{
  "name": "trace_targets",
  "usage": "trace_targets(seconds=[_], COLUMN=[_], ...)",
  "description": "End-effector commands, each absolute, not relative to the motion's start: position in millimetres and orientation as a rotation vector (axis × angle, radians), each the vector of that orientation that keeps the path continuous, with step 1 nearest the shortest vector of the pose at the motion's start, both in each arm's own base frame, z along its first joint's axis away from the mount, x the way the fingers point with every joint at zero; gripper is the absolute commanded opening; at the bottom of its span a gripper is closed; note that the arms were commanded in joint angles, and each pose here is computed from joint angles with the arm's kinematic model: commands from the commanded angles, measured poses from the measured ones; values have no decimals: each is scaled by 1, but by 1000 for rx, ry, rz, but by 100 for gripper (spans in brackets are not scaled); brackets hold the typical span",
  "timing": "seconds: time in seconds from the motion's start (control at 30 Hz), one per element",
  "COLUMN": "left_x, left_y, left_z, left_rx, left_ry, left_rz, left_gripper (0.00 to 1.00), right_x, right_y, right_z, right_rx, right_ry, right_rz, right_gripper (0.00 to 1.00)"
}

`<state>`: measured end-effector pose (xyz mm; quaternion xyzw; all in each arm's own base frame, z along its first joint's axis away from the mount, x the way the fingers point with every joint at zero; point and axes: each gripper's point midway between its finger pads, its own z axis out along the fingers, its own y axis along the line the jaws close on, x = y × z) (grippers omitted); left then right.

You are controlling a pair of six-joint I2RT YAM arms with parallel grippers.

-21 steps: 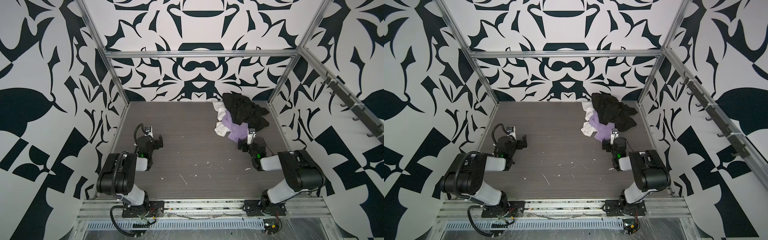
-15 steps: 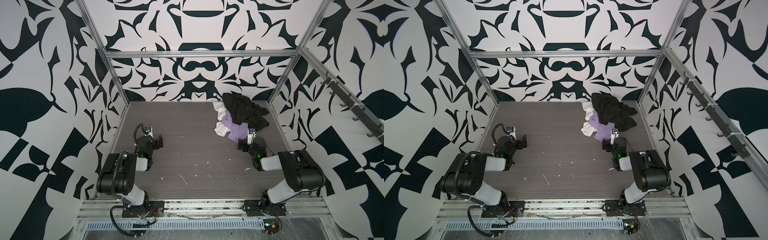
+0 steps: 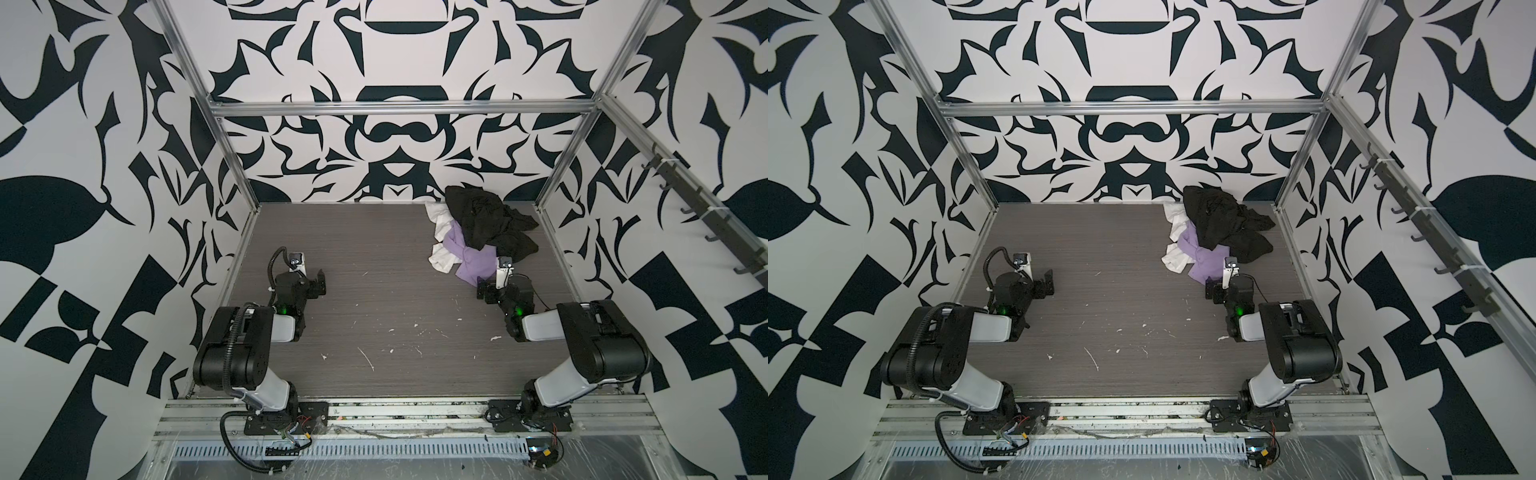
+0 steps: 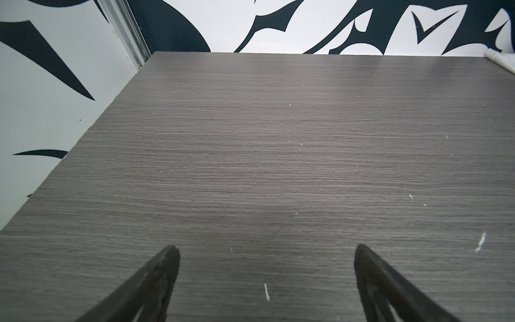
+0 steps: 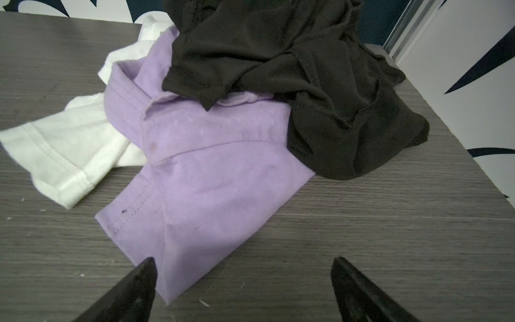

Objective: Pick out a specific cloth from the pile

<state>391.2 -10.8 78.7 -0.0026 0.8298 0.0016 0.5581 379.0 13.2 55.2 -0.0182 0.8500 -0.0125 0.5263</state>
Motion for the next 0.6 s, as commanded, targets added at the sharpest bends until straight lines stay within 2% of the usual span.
trace_targets(seconds=[0.0,0.57], left_x=[396,393], left_y=[-11,-12], left_z=[85,87], left_rx=[-7,-2], left_ry=[1937,1918], left_rz=[-1,-5], left_gripper=[100,100], right_x=[389,388], right_y=[14,5], right_z=[78,79], right_rx=[-27,18], right_ry=[1957,1952], right_rz=[-13,-51], right_gripper=[99,99])
